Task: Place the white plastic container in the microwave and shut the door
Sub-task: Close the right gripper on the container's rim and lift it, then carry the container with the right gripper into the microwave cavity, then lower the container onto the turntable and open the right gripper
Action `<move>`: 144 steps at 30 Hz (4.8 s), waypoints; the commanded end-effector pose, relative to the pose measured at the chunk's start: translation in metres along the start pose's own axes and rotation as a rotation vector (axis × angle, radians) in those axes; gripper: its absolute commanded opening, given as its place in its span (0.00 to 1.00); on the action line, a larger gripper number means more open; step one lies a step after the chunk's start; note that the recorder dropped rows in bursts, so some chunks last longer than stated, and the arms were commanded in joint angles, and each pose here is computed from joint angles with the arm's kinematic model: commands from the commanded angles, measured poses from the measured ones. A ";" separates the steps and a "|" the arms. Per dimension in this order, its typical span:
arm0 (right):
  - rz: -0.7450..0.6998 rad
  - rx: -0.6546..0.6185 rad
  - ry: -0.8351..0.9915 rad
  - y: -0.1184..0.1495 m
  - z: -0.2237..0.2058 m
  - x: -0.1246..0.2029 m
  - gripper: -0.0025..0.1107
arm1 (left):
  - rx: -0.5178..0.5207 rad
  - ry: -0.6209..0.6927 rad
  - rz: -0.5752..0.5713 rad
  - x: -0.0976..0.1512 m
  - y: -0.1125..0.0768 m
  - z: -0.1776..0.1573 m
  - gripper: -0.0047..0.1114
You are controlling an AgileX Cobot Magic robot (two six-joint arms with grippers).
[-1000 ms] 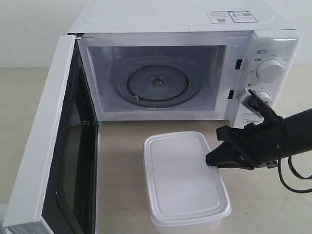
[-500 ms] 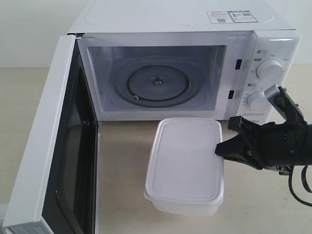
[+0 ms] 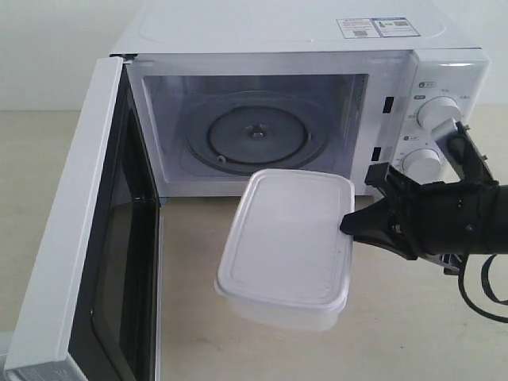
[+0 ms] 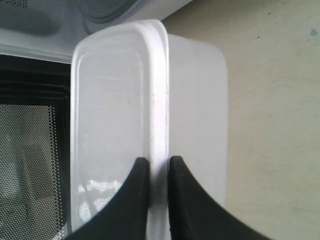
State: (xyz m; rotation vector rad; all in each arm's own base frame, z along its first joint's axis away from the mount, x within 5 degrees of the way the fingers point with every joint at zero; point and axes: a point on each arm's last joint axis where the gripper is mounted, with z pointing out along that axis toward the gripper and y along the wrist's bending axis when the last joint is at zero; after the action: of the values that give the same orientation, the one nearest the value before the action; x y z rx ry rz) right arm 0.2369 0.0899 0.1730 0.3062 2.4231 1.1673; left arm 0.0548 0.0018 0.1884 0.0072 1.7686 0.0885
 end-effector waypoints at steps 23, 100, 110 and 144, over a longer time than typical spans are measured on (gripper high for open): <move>-0.019 0.078 -0.230 0.064 -0.034 0.041 0.02 | 0.003 0.000 -0.019 0.001 0.000 0.000 0.08; 0.532 -0.162 -0.802 0.077 0.120 0.006 0.02 | 0.003 0.000 -0.019 0.001 0.000 0.000 0.08; 0.505 -0.149 -0.871 0.086 0.139 -0.007 0.02 | 0.003 0.000 -0.019 0.001 0.000 0.000 0.08; 0.439 -0.077 -0.941 0.080 0.168 -0.015 0.49 | 0.003 0.000 -0.019 0.001 0.000 0.000 0.08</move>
State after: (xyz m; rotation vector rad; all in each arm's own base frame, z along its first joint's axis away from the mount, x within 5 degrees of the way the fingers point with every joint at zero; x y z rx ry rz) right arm 0.3312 0.2510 0.1466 1.1652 1.5059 0.9642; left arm 0.0548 0.0018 0.1884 0.0072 1.7686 0.0885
